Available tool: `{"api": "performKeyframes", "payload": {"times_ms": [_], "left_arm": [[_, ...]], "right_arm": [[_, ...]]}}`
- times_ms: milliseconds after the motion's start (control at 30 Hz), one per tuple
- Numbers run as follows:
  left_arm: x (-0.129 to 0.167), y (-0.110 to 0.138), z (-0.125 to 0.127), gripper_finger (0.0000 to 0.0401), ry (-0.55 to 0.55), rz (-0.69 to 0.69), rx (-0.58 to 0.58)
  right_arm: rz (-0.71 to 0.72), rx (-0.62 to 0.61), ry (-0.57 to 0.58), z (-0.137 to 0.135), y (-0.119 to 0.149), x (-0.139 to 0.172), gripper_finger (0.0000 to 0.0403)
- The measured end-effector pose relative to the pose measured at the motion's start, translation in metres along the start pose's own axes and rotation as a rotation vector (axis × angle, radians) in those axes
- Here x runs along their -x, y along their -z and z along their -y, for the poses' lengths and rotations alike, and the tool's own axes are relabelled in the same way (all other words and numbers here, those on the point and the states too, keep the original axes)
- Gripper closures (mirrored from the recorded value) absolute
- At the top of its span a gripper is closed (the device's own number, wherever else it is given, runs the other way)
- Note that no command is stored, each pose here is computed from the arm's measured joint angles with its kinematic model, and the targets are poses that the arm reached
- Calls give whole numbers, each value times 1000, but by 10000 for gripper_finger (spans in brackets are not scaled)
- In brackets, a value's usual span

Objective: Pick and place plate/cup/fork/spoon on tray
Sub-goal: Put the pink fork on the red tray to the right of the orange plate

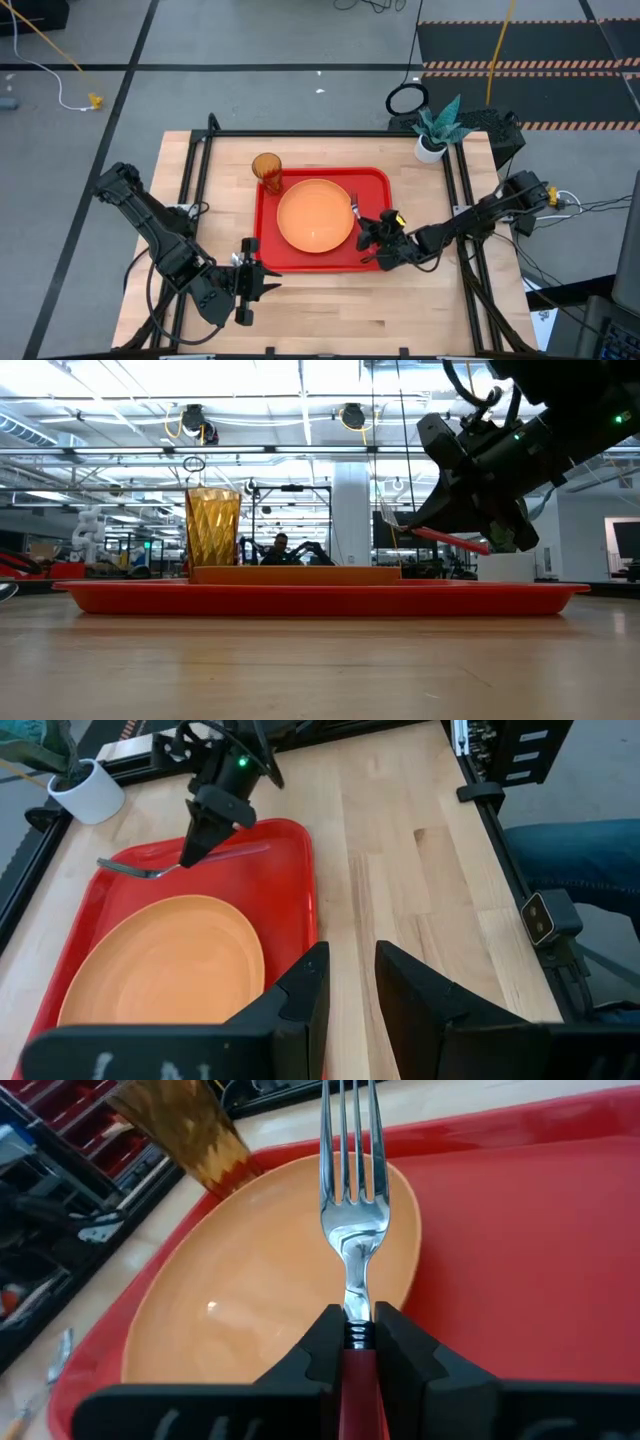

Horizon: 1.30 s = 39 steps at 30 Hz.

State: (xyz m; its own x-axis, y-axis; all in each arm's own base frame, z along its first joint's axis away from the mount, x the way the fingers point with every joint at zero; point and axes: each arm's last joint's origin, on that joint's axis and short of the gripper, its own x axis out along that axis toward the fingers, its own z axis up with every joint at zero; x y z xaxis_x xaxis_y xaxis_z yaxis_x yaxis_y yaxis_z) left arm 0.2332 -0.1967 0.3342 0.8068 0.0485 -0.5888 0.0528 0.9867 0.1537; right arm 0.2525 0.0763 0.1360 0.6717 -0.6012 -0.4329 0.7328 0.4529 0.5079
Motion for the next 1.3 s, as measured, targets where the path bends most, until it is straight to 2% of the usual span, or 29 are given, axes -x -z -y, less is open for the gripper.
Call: {"api": "performKeyframes", "payload": {"times_ms": [167, 300, 633, 1100, 1300], "left_arm": [[0, 0, 0, 313, 0, 0, 1], [0, 0, 0, 313, 0, 0, -1], [0, 0, 0, 313, 0, 0, -4], [0, 0, 0, 313, 0, -1, -5], [0, 0, 0, 313, 0, -1, -5]], "right_arm": [[6, 2, 15, 2, 0, -3, 378], [14, 32, 70, 9, -2, -7, 379], [-10, 7, 129, 19, 11, -23, 379], [-54, -12, 159, 24, 11, -31, 378], [-56, -13, 160, 24, 11, -31, 366]]}}
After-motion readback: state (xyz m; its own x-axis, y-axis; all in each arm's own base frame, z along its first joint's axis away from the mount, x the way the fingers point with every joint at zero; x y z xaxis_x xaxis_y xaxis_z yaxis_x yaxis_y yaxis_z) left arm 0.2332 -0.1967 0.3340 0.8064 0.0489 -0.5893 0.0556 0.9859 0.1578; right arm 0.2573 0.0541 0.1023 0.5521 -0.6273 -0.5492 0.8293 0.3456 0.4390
